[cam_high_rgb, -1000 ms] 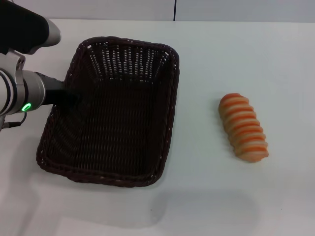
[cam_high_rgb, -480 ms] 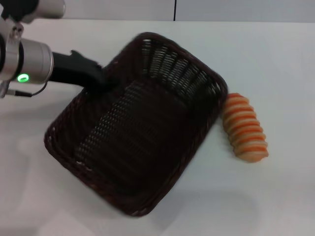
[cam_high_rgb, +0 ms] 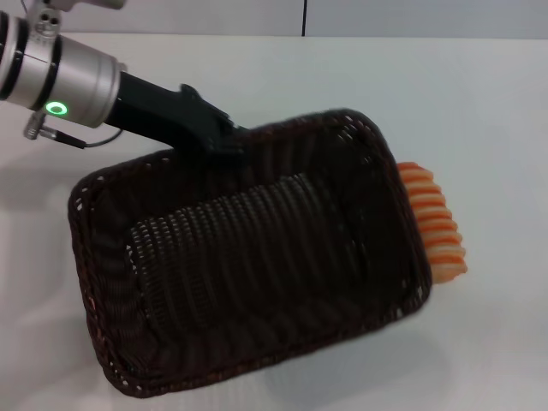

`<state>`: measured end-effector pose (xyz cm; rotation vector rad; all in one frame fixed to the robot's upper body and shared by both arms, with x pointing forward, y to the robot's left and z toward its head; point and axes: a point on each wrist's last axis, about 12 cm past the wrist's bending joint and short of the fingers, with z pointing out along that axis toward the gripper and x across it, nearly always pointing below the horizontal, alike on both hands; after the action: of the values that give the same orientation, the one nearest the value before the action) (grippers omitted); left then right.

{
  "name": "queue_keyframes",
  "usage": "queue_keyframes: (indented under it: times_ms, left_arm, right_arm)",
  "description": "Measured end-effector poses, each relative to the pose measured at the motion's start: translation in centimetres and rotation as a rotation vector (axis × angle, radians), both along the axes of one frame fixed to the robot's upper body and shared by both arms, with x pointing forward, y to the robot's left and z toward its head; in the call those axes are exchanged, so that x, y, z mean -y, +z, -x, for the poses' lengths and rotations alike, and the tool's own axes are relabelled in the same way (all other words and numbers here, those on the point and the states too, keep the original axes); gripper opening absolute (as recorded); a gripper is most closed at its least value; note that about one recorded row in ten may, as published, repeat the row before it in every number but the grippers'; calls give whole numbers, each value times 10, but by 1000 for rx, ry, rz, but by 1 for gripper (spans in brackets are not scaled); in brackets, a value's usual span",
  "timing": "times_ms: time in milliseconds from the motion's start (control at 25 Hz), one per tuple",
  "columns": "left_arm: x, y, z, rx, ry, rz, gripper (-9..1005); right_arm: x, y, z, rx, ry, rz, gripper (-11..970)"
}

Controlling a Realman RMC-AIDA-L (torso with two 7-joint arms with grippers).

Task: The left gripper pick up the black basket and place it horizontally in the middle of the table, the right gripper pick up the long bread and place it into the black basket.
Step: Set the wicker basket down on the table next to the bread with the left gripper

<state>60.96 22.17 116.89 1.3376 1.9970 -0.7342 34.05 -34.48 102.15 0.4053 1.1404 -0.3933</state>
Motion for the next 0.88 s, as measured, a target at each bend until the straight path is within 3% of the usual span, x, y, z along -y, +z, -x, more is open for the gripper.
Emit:
queue_keyframes:
  times_ms: [360, 880]
  left_arm:
    - [40, -6, 3, -31, -170, 43, 198]
    - [52, -10, 3, -44, -193, 53, 202]
  right_arm:
    - [-2, 0, 0, -3, 14, -1, 843]
    - [-2, 0, -1, 1, 14, 4, 842]
